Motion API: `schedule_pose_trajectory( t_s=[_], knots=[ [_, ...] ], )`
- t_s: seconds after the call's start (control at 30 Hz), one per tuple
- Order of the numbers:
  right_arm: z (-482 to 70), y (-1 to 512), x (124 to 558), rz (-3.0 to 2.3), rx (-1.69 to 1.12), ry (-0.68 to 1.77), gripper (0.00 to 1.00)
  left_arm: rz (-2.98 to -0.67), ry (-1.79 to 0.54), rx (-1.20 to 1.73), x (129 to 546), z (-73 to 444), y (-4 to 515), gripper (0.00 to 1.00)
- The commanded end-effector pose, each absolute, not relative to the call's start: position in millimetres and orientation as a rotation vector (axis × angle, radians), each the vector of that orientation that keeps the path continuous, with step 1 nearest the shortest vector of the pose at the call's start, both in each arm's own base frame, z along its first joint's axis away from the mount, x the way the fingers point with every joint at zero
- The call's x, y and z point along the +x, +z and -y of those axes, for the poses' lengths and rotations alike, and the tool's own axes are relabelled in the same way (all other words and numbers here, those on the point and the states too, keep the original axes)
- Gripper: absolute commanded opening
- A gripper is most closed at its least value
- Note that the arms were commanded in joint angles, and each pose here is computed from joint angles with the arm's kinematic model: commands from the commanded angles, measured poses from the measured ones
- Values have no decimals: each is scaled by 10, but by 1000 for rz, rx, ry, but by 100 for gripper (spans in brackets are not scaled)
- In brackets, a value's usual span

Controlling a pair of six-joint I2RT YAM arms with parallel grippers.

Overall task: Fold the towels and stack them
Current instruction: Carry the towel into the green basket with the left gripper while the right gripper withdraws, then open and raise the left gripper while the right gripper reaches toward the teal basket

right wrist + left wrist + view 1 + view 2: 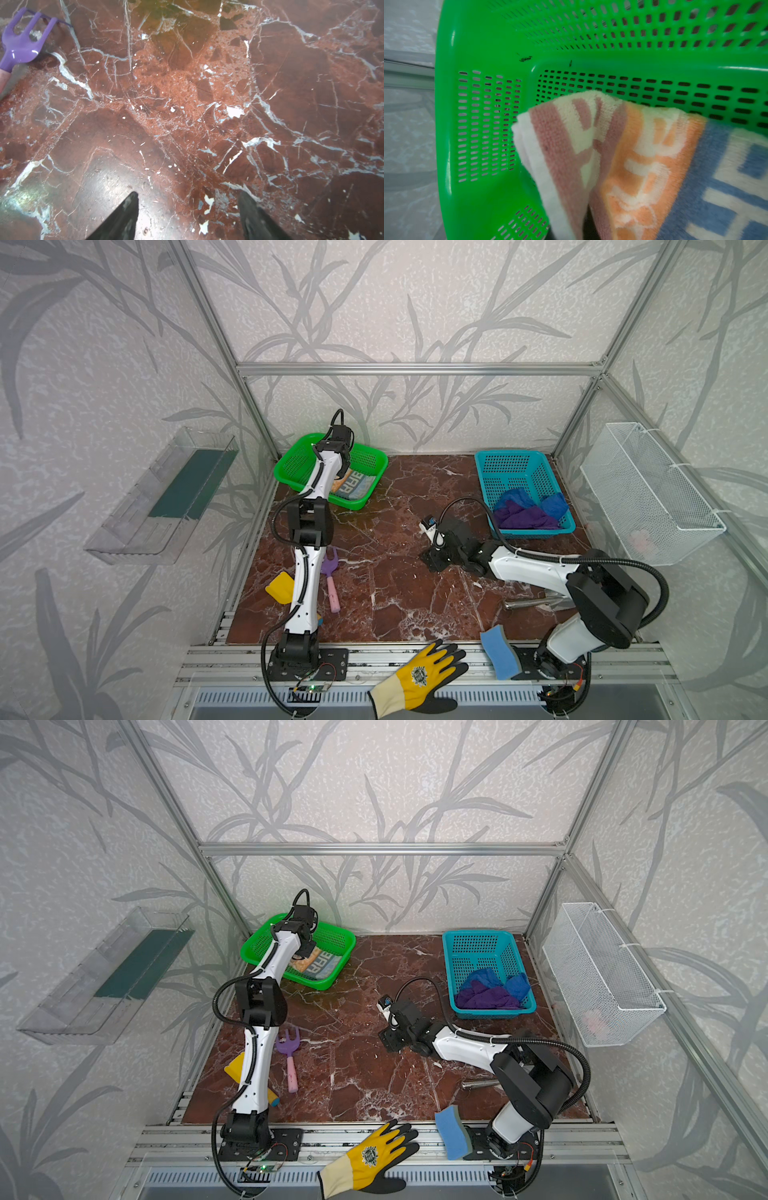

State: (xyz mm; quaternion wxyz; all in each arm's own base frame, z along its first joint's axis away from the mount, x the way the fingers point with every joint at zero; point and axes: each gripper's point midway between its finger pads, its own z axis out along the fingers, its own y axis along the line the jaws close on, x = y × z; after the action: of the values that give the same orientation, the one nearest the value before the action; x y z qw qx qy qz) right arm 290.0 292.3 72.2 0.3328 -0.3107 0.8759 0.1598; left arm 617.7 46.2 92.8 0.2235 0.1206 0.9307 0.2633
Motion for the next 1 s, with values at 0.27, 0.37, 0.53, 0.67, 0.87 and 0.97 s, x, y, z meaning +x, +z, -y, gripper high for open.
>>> schedule_pose_trajectory(
  t_s=[0.27,0.37,0.53,0.67,0.87,0.97],
  knots=[
    [-3075,912,2893,-2229,-835,403,75,-2451,833,239,6364,-799,1136,27],
    [-3095,946,2874,-2218,-841,400,75,-2456,839,233,6361,-809,1076,51],
    [-3097,972,2828,-2205,-850,389,75,-2439,915,222,6347,-889,1151,99],
    [-3095,1003,2809,-2189,-846,393,75,-2398,927,184,6319,-913,1444,99],
    [-3056,1112,2857,-2163,-806,366,76,-2348,720,100,6177,-723,2061,99],
    [-3045,1178,2897,-2153,-808,336,76,-2362,585,68,6003,-591,2276,99]
  ],
)
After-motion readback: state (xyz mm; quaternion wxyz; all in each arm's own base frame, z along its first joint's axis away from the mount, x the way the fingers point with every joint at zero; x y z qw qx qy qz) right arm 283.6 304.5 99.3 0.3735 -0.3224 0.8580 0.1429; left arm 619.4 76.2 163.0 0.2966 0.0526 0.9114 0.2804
